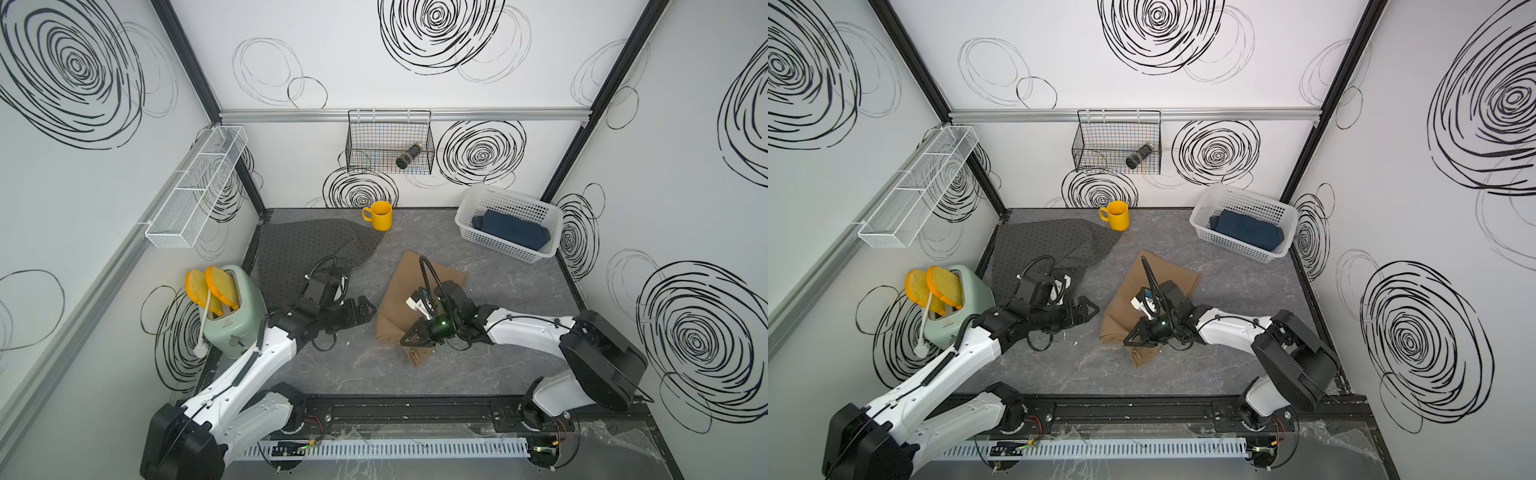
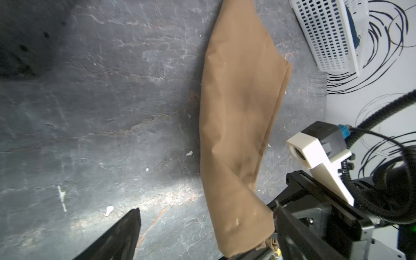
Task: Roll up the skirts
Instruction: Roll the skirt at the center of the board.
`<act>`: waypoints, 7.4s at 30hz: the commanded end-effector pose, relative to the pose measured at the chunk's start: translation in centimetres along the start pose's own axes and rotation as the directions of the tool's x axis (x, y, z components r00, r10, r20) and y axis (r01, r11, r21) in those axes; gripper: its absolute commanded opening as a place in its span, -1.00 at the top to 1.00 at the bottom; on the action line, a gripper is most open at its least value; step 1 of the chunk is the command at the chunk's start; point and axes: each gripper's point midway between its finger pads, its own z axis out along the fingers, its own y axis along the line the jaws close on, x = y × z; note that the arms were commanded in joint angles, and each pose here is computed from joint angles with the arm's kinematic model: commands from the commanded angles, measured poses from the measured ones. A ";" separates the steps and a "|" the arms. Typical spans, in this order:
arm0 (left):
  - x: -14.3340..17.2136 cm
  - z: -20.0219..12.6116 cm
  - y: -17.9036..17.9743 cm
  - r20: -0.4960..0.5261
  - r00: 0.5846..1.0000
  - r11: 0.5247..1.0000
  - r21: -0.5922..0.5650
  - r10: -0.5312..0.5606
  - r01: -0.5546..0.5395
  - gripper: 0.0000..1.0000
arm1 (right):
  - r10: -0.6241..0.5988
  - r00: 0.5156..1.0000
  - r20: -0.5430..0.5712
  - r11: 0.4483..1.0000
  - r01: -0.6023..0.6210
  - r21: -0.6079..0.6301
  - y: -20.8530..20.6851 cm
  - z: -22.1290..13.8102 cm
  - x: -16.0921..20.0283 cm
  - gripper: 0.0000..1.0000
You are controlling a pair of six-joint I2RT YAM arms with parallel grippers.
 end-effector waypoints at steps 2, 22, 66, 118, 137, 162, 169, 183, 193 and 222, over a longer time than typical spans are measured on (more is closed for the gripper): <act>2.4 1.0 -0.1 -0.101 0.979 0.982 0.054 -0.174 0.180 -0.97 | 0.029 0.999 -0.032 0.971 -0.036 -0.235 4.7 -1.1 -0.7 1.00; -0.5 2.9 -3.7 -0.008 0.971 0.961 0.143 -0.239 0.237 -0.93 | 0.149 0.988 -0.028 0.966 -0.152 -0.211 0.0 -1.9 -3.5 1.00; 5.1 6.1 -5.8 -0.070 0.037 0.015 -0.286 0.997 -0.958 -0.70 | 0.249 0.961 -0.116 0.967 -0.254 -0.023 -9.0 -2.4 -6.1 1.00; -4.9 13.1 -9.2 0.044 0.377 0.379 -0.109 0.925 -0.919 1.00 | 0.206 0.978 0.029 0.965 -0.208 0.161 -11.3 -4.2 -7.6 0.29; -11.1 21.9 -3.9 -0.220 0.732 0.702 -0.208 0.645 -0.681 1.00 | 0.096 0.948 0.304 0.959 -0.169 0.226 -7.8 -9.8 -12.1 0.42; -15.9 22.6 -4.4 -0.161 0.799 0.784 -0.158 0.579 -0.600 0.79 | 0.317 0.927 0.202 0.894 -0.363 0.263 -16.5 -2.4 -11.4 0.83; -20.2 22.6 -2.5 -0.091 0.896 0.867 -0.228 0.434 -0.443 0.55 | 0.327 0.924 0.197 0.883 -0.373 0.285 -17.3 -2.1 -9.7 0.82; -24.2 9.1 -1.7 0.237 0.969 0.943 -0.332 0.072 0.012 -0.30 | 0.310 0.931 0.193 0.907 -0.351 0.232 -15.1 -2.5 -11.3 0.78; -9.9 10.1 -1.5 0.071 0.955 0.950 0.141 -0.290 0.278 -0.46 | 0.314 0.933 0.174 0.917 -0.346 0.198 -14.5 -2.4 -11.0 0.77; -6.6 16.1 3.5 -0.031 0.973 0.917 -0.344 -0.227 0.203 1.00 | 0.262 0.933 0.246 0.914 -0.322 0.246 -13.3 -5.0 -9.7 0.60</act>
